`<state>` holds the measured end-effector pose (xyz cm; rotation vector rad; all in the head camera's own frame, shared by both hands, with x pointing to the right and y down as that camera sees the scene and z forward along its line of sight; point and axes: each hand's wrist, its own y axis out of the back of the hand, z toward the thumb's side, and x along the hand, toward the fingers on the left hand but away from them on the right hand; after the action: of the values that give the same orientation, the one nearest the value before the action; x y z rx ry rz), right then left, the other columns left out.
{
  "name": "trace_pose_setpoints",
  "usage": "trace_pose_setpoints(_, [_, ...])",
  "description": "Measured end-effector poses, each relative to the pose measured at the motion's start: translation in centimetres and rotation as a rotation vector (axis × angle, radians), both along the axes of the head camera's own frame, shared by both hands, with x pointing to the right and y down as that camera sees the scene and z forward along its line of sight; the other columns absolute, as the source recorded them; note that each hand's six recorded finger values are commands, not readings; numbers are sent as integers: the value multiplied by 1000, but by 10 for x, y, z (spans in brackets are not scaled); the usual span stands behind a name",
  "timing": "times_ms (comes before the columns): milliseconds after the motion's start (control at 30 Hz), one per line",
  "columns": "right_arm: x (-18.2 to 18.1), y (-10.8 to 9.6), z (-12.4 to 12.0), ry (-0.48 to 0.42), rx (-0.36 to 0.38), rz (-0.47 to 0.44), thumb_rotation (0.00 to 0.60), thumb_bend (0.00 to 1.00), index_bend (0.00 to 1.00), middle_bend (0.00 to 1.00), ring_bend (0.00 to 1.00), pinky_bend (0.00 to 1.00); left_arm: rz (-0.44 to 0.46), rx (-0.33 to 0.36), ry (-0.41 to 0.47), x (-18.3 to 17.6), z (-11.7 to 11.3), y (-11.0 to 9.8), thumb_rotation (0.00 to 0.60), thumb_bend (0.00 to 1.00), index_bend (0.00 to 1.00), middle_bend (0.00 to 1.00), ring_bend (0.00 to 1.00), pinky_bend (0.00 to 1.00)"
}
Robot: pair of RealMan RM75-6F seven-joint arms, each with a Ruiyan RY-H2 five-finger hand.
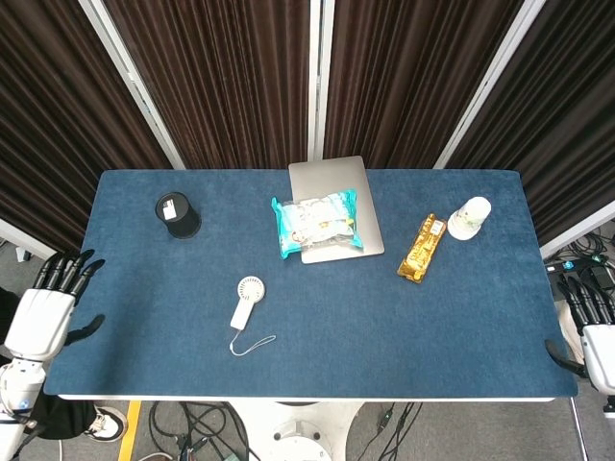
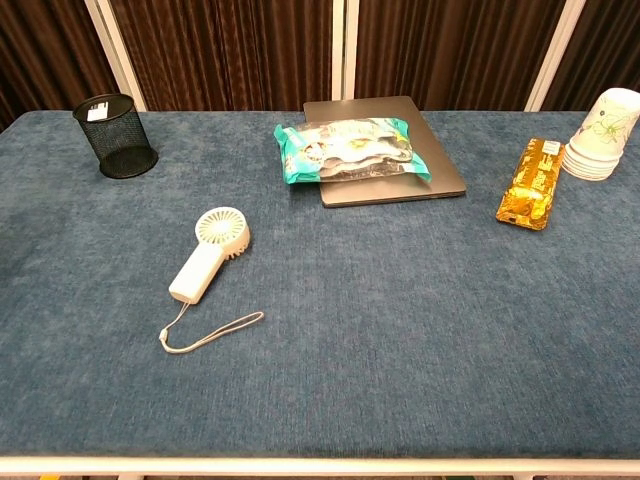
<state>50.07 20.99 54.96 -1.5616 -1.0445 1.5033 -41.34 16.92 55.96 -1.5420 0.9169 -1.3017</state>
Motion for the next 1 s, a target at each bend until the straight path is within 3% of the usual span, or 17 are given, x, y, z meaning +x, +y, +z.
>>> trace_pose_setpoints(33, [0,0,0,0,1,0,600,202,0,0,0,0,0,1,-9,1,0,-1,600,726,133,491,462,561])
trace_pose_setpoints(100, [-1,0,1,-2,-3,2,600,203,0,0,0,0,4,-8,-16,2,1,-1,600,740,133,720,712,710])
trace_pose_setpoints(167, [-2,1,2,-3,-10,0,600,203,0,0,0,0,14,-35,-16,4,3,0,600,735,132,817,812,766])
trace_pose_setpoints(467, [3,0,-1,9,-10,10,600,202,0,0,0,0,94,-121,9,25,18,9,600,727,133,870,841,783])
trace_pose_setpoints(700, [-1,-1,-6,4,4,-5,600,203,0,0,0,0,209,-188,24,56,37,19,600,727,132,870,841,783])
trace_pose_setpoints(1000, [1,-1,-3,7,-10,2,600,202,0,0,0,0,370,-328,42,100,72,42,600,726,133,866,840,783])
